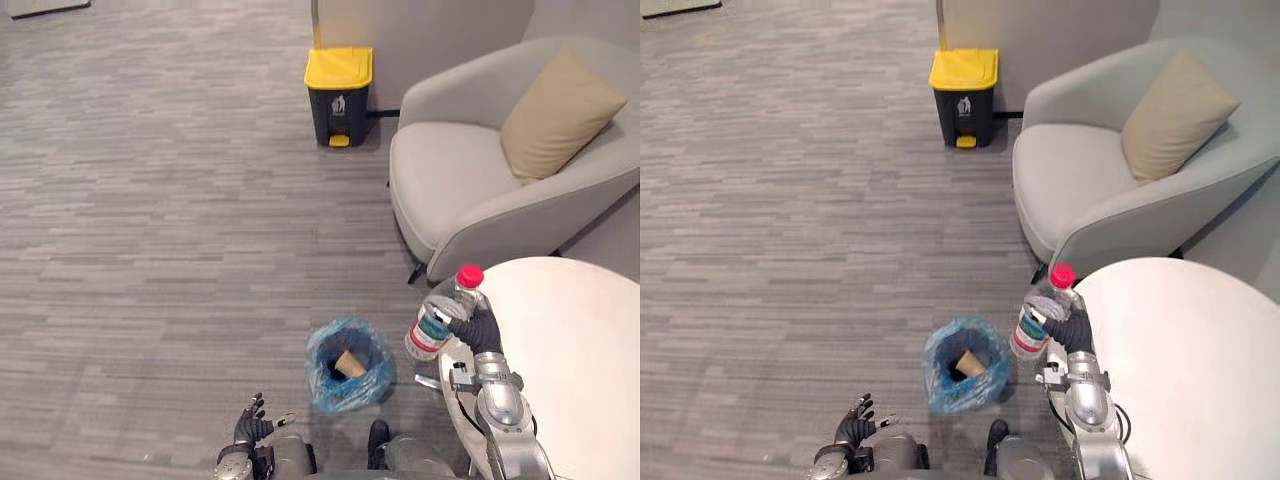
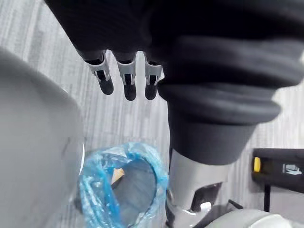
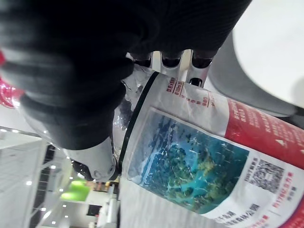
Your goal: Gather rubbish on tea table into small bin, then transfer packed bag to large trash can.
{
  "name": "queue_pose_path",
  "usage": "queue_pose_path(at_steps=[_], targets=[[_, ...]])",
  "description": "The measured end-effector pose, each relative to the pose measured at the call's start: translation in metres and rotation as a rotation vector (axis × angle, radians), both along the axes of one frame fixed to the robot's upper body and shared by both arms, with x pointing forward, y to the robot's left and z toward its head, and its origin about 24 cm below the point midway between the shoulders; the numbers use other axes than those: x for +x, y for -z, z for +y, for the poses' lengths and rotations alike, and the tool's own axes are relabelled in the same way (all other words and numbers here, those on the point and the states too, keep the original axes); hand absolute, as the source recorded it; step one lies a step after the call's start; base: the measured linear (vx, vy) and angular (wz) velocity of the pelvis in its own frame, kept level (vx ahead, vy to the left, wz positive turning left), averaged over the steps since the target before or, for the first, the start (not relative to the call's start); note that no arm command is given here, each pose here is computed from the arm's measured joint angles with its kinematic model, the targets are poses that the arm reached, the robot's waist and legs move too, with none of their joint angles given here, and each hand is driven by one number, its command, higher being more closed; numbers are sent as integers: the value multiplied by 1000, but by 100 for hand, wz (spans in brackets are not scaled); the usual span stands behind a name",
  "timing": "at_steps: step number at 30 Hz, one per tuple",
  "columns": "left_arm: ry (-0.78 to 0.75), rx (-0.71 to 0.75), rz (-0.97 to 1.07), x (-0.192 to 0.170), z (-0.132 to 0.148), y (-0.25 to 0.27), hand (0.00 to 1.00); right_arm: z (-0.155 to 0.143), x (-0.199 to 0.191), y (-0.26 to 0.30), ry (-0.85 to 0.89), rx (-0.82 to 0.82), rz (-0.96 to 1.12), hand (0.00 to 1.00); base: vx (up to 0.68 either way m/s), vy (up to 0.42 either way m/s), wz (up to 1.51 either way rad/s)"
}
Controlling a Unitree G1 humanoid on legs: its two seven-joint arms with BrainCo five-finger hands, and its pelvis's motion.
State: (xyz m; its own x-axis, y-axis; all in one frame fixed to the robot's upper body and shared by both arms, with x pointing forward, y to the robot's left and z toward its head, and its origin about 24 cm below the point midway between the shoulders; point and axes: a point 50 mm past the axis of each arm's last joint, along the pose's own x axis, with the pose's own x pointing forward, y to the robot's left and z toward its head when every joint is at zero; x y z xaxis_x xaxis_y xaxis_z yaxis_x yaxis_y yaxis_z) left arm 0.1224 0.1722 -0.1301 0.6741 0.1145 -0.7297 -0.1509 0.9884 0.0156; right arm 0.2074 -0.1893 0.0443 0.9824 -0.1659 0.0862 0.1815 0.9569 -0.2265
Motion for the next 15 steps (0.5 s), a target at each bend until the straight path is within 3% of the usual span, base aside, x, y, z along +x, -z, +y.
queue_pose_path(at_steps=[6, 15], targets=[[15, 29, 25, -4, 8, 3, 0, 4, -3, 29, -12, 18, 130, 100, 82, 147, -14], [43, 86, 49, -4, 22, 4, 0, 16, 14, 36, -120, -24, 167, 100, -35, 54, -25]])
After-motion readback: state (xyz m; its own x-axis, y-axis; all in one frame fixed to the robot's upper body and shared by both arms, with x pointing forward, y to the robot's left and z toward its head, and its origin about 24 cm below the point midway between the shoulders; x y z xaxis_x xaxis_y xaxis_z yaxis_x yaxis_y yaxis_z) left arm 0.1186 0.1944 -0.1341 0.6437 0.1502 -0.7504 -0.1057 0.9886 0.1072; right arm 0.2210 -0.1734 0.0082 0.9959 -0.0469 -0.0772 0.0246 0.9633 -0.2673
